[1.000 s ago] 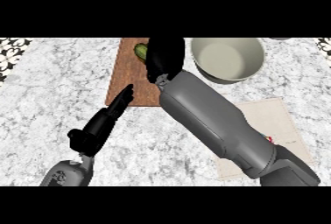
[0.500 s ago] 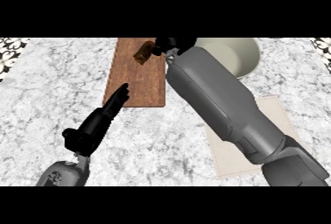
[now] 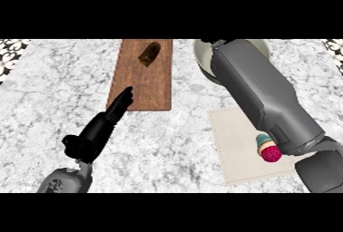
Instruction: Pick the squash from the placemat and place it in the bowl
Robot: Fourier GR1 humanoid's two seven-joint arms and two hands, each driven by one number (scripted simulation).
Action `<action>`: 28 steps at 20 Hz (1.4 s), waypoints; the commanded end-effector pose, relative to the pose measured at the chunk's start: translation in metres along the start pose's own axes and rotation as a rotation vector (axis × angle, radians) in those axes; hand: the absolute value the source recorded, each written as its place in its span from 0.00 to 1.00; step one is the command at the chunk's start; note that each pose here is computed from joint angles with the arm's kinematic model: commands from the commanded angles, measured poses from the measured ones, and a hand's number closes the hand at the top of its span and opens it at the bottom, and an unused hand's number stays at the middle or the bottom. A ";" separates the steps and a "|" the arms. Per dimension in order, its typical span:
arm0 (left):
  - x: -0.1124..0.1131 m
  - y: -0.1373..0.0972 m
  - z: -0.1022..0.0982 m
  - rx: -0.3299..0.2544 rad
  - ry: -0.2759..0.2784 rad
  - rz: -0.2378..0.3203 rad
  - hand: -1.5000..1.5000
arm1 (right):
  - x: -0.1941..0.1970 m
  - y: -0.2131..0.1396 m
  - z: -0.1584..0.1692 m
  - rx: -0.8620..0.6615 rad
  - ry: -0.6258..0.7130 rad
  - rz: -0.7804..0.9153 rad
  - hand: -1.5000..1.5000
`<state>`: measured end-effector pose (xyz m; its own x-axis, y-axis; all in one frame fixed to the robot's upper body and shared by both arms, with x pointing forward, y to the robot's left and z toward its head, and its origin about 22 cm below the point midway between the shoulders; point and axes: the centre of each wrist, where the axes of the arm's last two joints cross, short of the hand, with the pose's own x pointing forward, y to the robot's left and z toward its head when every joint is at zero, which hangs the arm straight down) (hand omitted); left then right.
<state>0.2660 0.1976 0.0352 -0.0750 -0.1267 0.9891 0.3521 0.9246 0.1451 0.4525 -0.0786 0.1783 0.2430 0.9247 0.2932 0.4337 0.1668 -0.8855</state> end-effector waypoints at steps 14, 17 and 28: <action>0.006 0.005 -0.010 -0.020 0.000 0.000 0.50 | -0.102 0.028 -0.036 0.372 0.078 -0.207 0.00; -0.001 0.012 -0.007 -0.025 0.003 0.012 0.50 | -0.119 0.021 -0.047 0.275 0.083 -0.240 0.00; -0.005 0.012 0.013 0.008 0.011 0.014 0.50 | -0.136 0.004 -0.059 0.035 0.335 -0.567 0.00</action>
<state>0.2686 0.2023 0.0366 -0.0701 -0.1186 0.9905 0.3561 0.9245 0.1359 0.4739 -0.2125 0.1550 0.2421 0.6265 0.7409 0.4891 0.5807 -0.6508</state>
